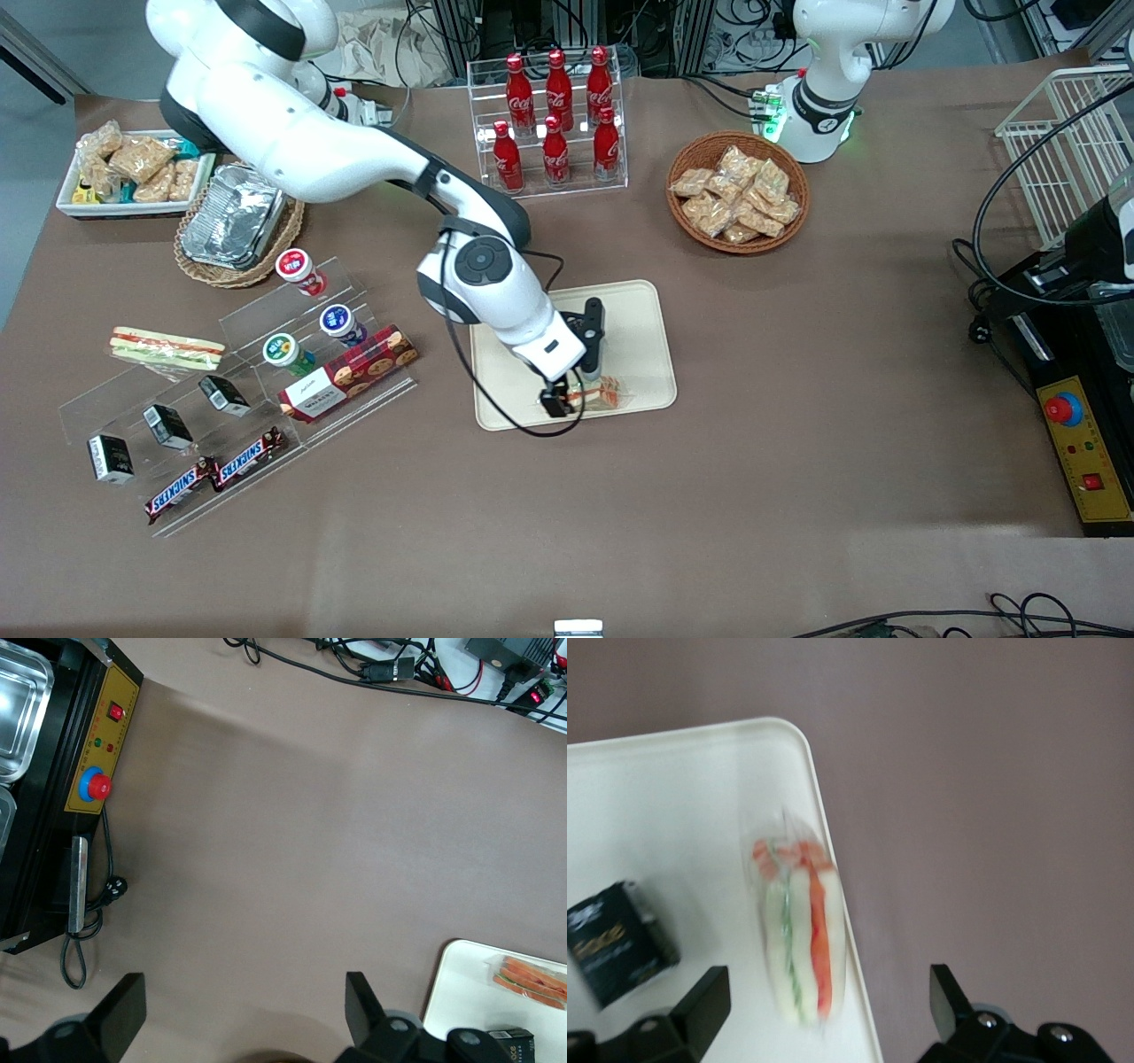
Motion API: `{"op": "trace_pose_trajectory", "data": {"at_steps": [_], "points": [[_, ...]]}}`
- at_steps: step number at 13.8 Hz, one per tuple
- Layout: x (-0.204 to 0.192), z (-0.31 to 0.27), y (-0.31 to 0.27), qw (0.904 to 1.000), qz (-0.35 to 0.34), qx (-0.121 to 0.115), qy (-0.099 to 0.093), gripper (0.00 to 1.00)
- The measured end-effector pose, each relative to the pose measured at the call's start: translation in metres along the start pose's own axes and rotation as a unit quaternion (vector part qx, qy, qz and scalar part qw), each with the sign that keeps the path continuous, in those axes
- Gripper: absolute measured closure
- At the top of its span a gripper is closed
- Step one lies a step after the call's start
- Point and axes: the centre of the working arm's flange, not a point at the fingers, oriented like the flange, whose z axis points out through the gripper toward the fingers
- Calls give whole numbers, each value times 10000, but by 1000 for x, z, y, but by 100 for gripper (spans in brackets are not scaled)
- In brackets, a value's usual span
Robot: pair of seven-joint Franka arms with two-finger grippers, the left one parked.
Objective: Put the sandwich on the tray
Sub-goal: 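Open the right gripper and withdraw it from the tray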
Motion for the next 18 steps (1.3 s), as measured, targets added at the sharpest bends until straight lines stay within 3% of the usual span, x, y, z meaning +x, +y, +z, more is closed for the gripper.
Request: {"op": "trace_pose_trajectory", "data": {"at_steps": [3, 6, 9, 14, 18], "points": [[-2, -64, -1, 9933, 895, -172, -717, 0], [-23, -132, 14, 9760, 1808, -387, -1154, 0], [-65, -188, 43, 9510, 2713, -564, -1374, 0], [-172, -275, 99, 8912, 4114, -866, -1701, 0], [-270, -339, 128, 8426, 5104, -711, -1567, 0]]}}
